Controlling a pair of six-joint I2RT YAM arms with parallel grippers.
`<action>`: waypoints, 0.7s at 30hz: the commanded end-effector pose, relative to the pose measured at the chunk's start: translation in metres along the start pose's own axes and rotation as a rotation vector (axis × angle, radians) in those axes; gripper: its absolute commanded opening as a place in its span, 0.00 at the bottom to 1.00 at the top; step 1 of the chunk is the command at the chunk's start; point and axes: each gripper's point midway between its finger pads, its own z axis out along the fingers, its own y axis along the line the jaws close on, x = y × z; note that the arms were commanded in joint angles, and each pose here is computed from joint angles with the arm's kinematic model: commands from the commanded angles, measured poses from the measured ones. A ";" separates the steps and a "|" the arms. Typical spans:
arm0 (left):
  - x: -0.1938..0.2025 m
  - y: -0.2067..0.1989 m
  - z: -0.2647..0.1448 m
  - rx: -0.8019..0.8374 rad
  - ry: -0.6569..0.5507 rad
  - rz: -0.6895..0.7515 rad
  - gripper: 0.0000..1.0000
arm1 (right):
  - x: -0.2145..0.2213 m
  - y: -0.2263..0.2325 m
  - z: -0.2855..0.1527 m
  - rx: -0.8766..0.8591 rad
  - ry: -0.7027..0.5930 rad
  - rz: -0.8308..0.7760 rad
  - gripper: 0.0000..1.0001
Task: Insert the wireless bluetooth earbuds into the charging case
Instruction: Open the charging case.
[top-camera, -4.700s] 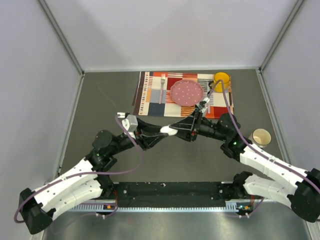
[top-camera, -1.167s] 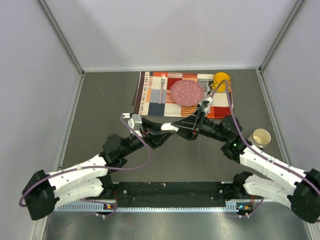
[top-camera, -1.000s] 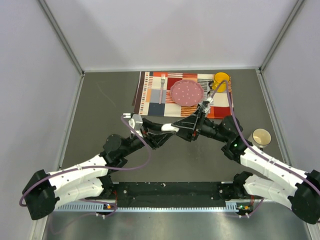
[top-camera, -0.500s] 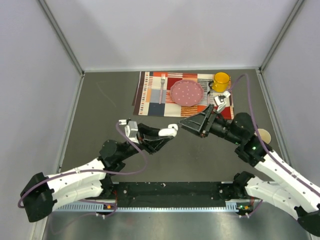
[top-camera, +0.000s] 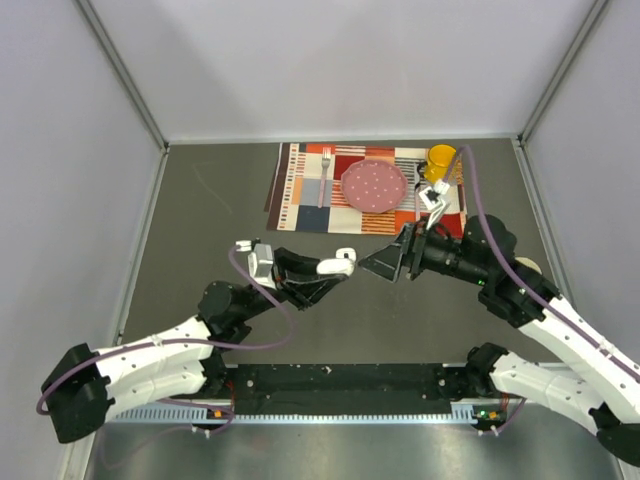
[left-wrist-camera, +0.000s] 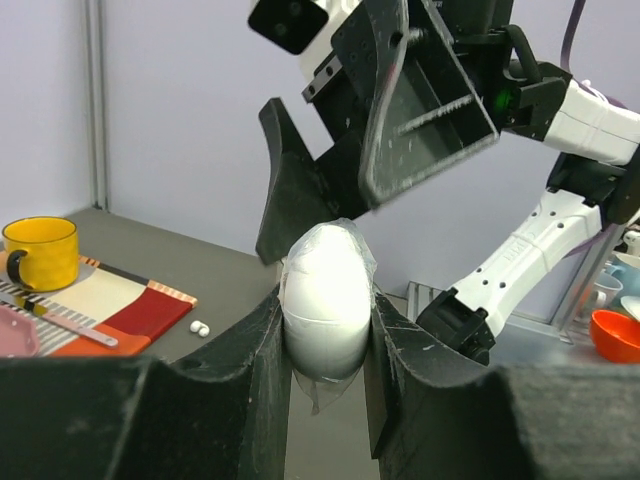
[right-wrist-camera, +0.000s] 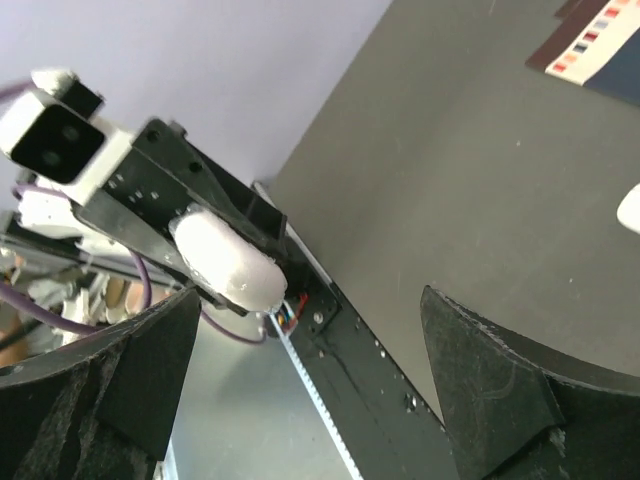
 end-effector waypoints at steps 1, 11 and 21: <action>-0.019 -0.014 0.012 0.068 -0.047 -0.020 0.00 | 0.002 0.024 0.002 -0.058 0.034 -0.095 0.91; -0.022 -0.016 0.012 0.084 -0.064 -0.013 0.00 | 0.011 0.021 0.016 -0.020 0.048 -0.114 0.90; -0.032 -0.023 0.012 0.114 -0.077 0.008 0.00 | 0.010 0.010 0.016 0.026 0.029 -0.116 0.90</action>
